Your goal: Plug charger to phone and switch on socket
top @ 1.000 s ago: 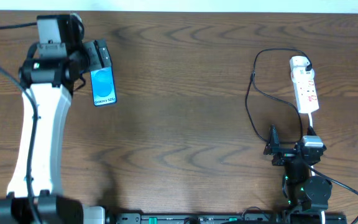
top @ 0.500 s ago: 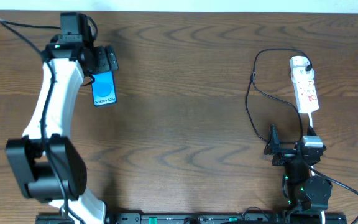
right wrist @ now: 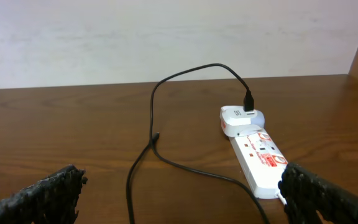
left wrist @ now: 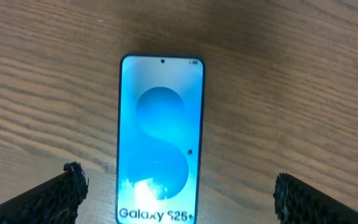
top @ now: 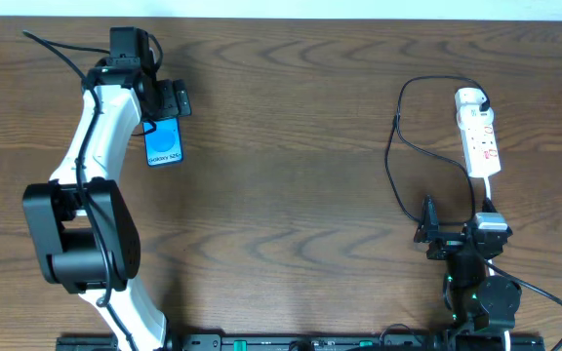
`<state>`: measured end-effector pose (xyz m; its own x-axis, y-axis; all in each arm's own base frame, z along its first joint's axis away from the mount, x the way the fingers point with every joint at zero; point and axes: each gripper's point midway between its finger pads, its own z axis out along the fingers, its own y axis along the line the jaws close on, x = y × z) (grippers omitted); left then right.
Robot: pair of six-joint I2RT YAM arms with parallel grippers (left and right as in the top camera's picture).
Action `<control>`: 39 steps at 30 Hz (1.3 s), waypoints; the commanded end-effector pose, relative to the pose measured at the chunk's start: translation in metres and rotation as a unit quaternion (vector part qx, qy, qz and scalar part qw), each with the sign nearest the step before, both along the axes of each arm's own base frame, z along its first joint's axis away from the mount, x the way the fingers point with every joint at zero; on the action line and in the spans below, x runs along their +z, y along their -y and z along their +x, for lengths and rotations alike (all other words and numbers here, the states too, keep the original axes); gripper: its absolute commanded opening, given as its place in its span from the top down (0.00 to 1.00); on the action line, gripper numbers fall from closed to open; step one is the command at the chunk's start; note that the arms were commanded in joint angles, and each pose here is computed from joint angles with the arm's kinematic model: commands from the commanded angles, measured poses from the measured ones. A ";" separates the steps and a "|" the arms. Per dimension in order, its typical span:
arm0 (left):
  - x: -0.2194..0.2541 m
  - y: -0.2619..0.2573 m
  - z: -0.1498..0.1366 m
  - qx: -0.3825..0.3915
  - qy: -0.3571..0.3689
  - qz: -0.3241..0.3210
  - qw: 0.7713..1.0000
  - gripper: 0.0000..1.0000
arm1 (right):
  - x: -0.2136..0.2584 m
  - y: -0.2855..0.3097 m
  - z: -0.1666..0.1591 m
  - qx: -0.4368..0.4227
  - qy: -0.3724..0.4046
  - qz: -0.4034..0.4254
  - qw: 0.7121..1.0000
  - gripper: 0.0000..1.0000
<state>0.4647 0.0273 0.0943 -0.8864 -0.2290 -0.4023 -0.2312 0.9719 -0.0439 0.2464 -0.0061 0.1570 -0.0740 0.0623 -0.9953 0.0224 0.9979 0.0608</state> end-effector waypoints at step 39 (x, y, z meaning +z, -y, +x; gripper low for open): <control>-0.070 -0.023 0.000 -0.009 -0.056 0.009 0.998 0.02 | -0.001 0.001 0.000 -0.004 0.000 0.001 1.000 0.01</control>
